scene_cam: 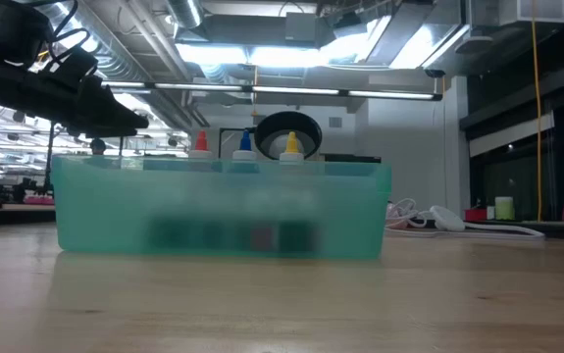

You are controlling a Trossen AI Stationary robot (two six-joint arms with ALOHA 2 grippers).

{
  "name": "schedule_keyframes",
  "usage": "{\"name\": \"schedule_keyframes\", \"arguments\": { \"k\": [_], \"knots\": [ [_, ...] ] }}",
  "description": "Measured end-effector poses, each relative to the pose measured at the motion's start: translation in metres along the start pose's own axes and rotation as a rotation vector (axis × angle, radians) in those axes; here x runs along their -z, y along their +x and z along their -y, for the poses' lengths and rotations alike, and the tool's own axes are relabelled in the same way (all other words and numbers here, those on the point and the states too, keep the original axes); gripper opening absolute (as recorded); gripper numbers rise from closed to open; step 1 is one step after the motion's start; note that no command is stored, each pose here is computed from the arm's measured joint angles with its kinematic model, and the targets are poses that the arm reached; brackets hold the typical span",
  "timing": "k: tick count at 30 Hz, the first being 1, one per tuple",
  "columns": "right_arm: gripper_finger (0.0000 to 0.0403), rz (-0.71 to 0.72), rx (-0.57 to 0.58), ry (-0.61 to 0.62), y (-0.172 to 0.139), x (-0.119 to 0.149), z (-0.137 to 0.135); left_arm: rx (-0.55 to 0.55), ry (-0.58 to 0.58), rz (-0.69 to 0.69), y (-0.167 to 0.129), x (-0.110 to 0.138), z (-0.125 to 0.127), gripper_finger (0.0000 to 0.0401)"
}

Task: Pick & Place food coloring
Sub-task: Put the large red food coloring bottle into the bin

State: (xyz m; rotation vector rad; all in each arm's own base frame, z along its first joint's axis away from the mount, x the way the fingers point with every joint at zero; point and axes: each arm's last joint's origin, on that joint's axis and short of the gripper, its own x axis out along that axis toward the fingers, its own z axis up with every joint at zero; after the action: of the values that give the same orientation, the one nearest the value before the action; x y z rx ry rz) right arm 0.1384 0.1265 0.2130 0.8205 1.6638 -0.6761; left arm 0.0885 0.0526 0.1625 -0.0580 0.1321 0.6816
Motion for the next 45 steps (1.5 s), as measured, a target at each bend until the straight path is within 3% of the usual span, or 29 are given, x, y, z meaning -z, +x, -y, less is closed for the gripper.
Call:
{"name": "schedule_keyframes", "arguments": {
  "k": [7,24,34,45],
  "knots": [
    [0.0115,-0.004,0.001,0.0,0.0,0.0,0.0,0.0,0.0,0.0,0.0,0.0,0.0,0.0361],
    [0.0115,0.051,-0.055,-0.1,-0.042,-0.011,-0.014,0.0,0.0,0.0,0.0,0.0,0.0,0.0361],
    [0.0115,0.062,-0.062,-0.241,-0.089,-0.044,-0.042,0.0,0.0,0.0,0.0,0.0,0.0,0.0361],
    [0.0115,0.132,-0.118,-0.363,-0.134,-0.1,-0.082,0.0,0.0,0.0,0.0,0.0,0.0,0.0361]
  ]
}}
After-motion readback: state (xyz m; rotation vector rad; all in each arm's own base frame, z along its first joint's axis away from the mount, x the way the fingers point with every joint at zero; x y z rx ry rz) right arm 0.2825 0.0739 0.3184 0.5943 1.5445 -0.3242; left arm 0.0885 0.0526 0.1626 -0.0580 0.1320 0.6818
